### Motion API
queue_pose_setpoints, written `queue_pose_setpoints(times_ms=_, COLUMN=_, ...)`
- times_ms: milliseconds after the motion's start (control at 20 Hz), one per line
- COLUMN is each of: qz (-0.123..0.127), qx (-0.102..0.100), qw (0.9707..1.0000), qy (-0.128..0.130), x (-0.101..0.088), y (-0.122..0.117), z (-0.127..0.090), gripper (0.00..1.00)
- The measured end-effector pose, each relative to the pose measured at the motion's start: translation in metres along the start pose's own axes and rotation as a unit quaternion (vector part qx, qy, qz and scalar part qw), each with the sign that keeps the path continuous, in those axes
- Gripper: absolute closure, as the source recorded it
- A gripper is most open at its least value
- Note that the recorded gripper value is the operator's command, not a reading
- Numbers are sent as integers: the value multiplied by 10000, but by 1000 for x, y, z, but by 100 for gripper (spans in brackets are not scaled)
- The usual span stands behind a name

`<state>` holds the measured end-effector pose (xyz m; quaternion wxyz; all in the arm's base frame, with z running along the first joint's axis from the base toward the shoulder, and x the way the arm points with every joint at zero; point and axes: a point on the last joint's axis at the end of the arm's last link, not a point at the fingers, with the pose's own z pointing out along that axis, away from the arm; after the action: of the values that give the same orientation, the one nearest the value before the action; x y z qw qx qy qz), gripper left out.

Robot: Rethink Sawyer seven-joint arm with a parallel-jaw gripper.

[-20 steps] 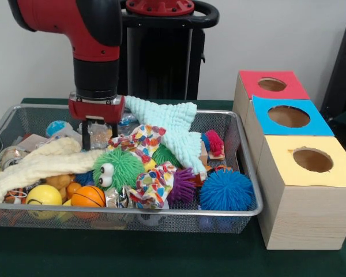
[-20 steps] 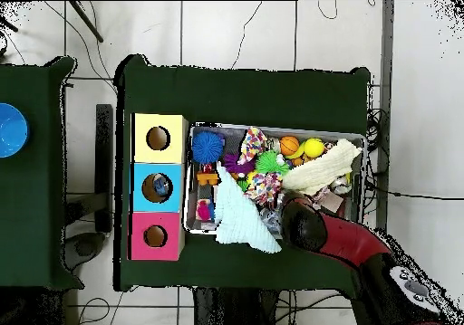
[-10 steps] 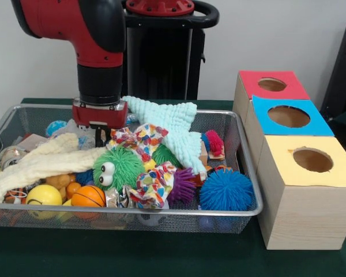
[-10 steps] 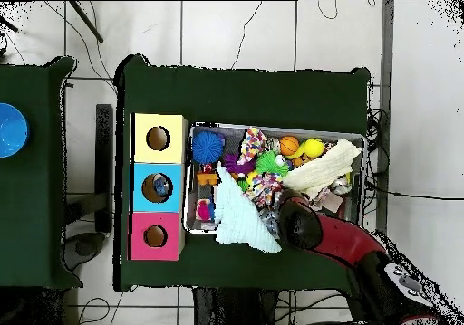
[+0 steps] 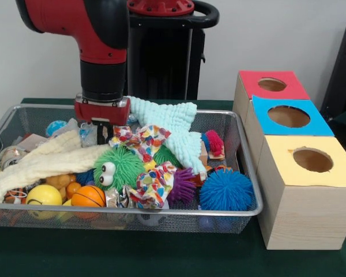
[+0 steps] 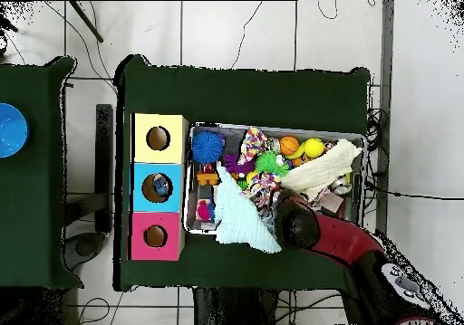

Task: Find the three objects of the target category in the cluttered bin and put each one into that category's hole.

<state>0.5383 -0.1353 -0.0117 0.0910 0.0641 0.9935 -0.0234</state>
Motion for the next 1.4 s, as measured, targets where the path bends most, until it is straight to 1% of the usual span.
queue_pose_setpoints(times_ms=350, qz=52, qx=53, qw=9994, qy=344, x=-9, y=2, z=-30, gripper=100)
queue_pose_setpoints(times_ms=600, qz=146, qx=82, qw=9985, qy=529, x=-20, y=0, z=-59, gripper=100)
queue_pose_setpoints(times_ms=700, qz=152, qx=102, qw=9983, qy=549, x=-25, y=0, z=-69, gripper=100)
queue_pose_setpoints(times_ms=800, qz=154, qx=110, qw=9983, qy=550, x=-27, y=1, z=-74, gripper=100)
queue_pose_setpoints(times_ms=1000, qz=163, qx=132, qw=9986, qy=491, x=-36, y=3, z=-88, gripper=100)
queue_pose_setpoints(times_ms=1250, qz=170, qx=128, qw=9988, qy=436, x=-42, y=9, z=-93, gripper=100)
queue_pose_setpoints(times_ms=1300, qz=171, qx=125, qw=9988, qy=437, x=-42, y=9, z=-92, gripper=0)
queue_pose_setpoints(times_ms=1400, qz=173, qx=125, qw=9988, qy=437, x=-42, y=9, z=-92, gripper=0)
